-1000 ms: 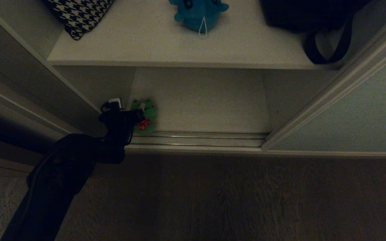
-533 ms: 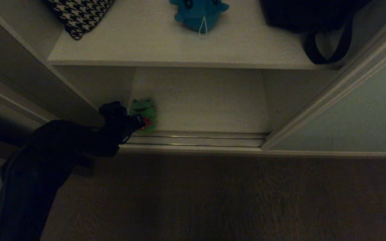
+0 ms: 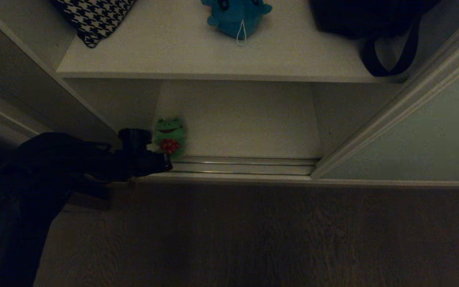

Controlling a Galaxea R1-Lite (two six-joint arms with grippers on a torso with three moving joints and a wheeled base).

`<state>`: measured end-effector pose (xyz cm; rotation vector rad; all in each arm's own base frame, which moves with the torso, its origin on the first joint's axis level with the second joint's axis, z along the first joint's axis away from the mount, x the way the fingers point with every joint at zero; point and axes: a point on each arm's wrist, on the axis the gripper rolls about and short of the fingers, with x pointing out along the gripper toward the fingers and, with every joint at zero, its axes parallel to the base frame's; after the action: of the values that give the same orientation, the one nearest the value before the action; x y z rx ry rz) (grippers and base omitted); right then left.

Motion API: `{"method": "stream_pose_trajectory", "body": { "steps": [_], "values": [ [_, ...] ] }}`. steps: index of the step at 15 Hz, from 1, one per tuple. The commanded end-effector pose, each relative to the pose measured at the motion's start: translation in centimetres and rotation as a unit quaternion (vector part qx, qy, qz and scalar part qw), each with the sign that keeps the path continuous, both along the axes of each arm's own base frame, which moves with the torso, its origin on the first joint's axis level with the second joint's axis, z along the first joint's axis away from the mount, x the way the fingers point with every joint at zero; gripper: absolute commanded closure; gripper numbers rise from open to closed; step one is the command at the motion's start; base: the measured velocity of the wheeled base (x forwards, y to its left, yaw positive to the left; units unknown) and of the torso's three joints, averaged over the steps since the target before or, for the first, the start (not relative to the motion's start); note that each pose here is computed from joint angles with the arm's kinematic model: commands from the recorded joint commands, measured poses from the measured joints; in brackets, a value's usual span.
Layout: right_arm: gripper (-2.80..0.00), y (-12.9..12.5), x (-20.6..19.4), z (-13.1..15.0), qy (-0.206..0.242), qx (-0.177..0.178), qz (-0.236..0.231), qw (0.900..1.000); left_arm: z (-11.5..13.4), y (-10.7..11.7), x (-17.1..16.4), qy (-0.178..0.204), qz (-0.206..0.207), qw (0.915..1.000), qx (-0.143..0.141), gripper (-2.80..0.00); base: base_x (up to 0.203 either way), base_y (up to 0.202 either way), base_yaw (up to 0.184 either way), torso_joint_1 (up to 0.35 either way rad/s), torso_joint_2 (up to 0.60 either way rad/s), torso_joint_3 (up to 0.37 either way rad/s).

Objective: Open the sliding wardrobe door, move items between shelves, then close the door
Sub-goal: Place the green doll on the lower shelf

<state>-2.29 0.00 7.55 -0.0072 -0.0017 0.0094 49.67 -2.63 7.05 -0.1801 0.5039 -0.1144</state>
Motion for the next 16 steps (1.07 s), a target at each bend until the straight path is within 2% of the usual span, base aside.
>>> {"method": "stream_pose_trajectory", "body": {
  "steps": [1,6,8,9,11,13,16],
  "values": [
    [0.0,0.0,0.0,0.0,-0.001,0.0,0.0,1.0,-1.7,0.0,0.5,0.014,-0.003,0.9999,0.005,0.0,0.0,0.0,0.0,0.0,0.0,0.0],
    [0.0,0.0,0.0,0.0,-0.001,0.0,0.0,1.0,-4.6,-0.1,4.2,-0.011,-0.009,0.9997,0.018,0.0,0.0,0.0,0.0,0.0,0.0,0.0],
    [0.0,0.0,0.0,0.0,-0.001,0.001,0.001,1.0,-7.0,-0.1,4.4,0.0,-0.025,0.9987,0.045,0.0,0.0,0.0,0.0,0.0,0.0,0.0],
    [0.0,0.0,0.0,0.0,-0.001,0.0,0.0,1.0,-7.7,-0.1,4.6,-0.013,-0.03,0.9979,0.057,0.0,0.0,0.0,0.0,0.0,0.0,0.0],
    [0.0,0.0,0.0,0.0,-0.001,0.0,0.001,1.0,-8.2,-0.2,5.0,-0.053,-0.027,0.9968,0.055,0.0,0.0,0.0,0.0,0.0,0.0,0.0],
    [0.0,0.0,0.0,0.0,-0.001,0.0,0.0,1.0,-7.7,-0.2,5.4,-0.104,-0.017,0.9937,0.039,0.0,0.0,0.0,0.0,0.0,0.0,0.0],
    [0.0,0.0,0.0,0.0,-0.001,0.0,0.0,1.0,-6.0,-0.3,5.8,-0.191,-0.008,0.9814,0.021,0.0,0.0,0.0,0.0,0.0,0.0,0.0]
  ]
}}
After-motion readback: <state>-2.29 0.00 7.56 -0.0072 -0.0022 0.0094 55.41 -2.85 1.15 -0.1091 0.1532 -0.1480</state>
